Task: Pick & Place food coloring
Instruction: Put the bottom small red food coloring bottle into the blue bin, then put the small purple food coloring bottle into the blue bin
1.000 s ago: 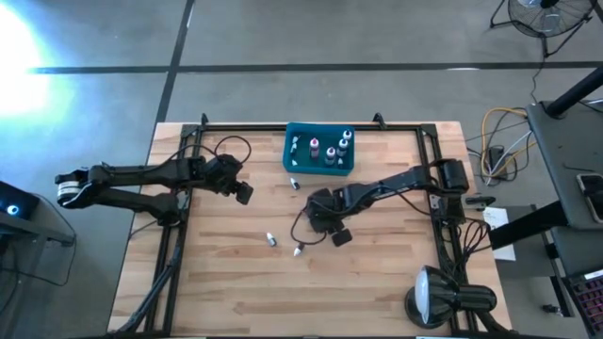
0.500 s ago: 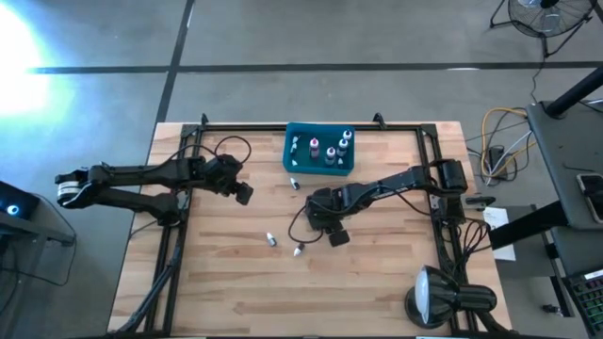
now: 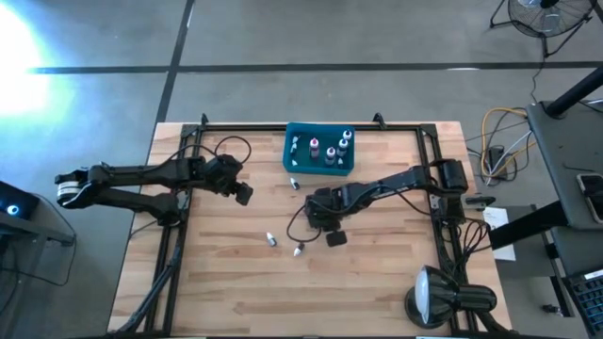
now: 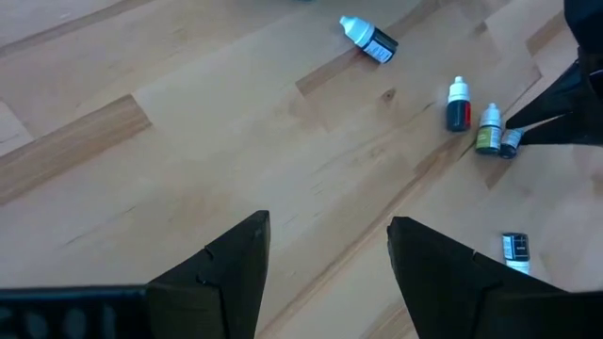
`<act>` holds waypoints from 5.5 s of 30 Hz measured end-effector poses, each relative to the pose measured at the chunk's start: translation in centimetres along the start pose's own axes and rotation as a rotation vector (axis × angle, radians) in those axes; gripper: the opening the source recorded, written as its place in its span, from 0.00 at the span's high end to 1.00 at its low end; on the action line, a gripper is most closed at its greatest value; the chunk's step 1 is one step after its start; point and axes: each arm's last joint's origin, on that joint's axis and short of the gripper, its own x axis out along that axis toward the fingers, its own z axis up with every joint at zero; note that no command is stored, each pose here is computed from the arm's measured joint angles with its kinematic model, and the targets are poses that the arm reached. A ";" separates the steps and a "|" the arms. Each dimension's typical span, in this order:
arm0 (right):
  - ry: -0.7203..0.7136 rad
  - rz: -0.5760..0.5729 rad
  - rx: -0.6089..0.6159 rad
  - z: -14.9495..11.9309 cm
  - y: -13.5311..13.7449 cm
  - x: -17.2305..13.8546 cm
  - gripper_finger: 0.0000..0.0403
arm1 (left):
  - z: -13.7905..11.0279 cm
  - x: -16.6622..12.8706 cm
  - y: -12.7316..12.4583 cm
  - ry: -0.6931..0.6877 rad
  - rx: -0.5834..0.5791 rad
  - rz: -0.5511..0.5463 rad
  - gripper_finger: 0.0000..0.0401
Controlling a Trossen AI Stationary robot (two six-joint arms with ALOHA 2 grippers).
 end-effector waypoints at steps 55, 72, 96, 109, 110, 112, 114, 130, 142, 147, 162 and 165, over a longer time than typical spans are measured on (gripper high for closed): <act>0.031 0.014 0.186 0.3 0.8 -4.1 0.52 | -0.5 0.1 -0.2 0.019 0.123 -0.012 0.52; 0.061 -0.024 0.170 0.5 0.9 -0.6 0.55 | -0.5 0.1 -0.2 0.024 0.113 -0.012 0.52; 0.088 -0.022 0.179 0.3 1.0 0.6 0.90 | -0.5 0.1 -0.2 0.024 0.113 -0.012 0.52; -0.102 -0.333 0.433 0.2 -1.4 -7.6 0.90 | -0.6 0.1 -0.2 0.027 0.123 -0.010 0.52; -0.134 -0.365 0.503 0.0 -2.2 -8.6 0.90 | -0.6 0.1 -0.2 0.027 0.130 -0.010 0.52; -0.183 -0.395 0.656 -0.6 -4.2 -10.1 0.89 | -0.6 0.1 -0.2 0.027 0.140 -0.012 0.52; -0.218 -0.406 0.797 -1.4 -6.4 -11.0 0.89 | -0.6 0.1 -0.2 0.026 0.147 -0.013 0.52; -0.372 -0.139 1.105 -2.8 -14.1 -11.8 0.82 | -0.6 0.1 -0.3 0.032 0.132 -0.026 0.52; -0.413 -0.189 1.023 -2.0 -13.8 -12.7 0.54 | -0.6 0.2 -0.3 0.040 0.132 -0.032 0.52; -0.379 -0.150 0.795 -0.7 -11.0 -13.2 0.50 | -1.0 0.5 -0.6 0.109 0.313 -0.103 0.52; -0.210 -0.070 0.685 1.1 0.2 -12.1 0.50 | -3.0 3.5 -3.5 0.081 1.202 -0.431 0.52; -0.201 -0.060 0.740 1.1 1.1 -12.1 0.50 | -3.8 4.8 -3.8 0.126 1.253 -0.447 0.52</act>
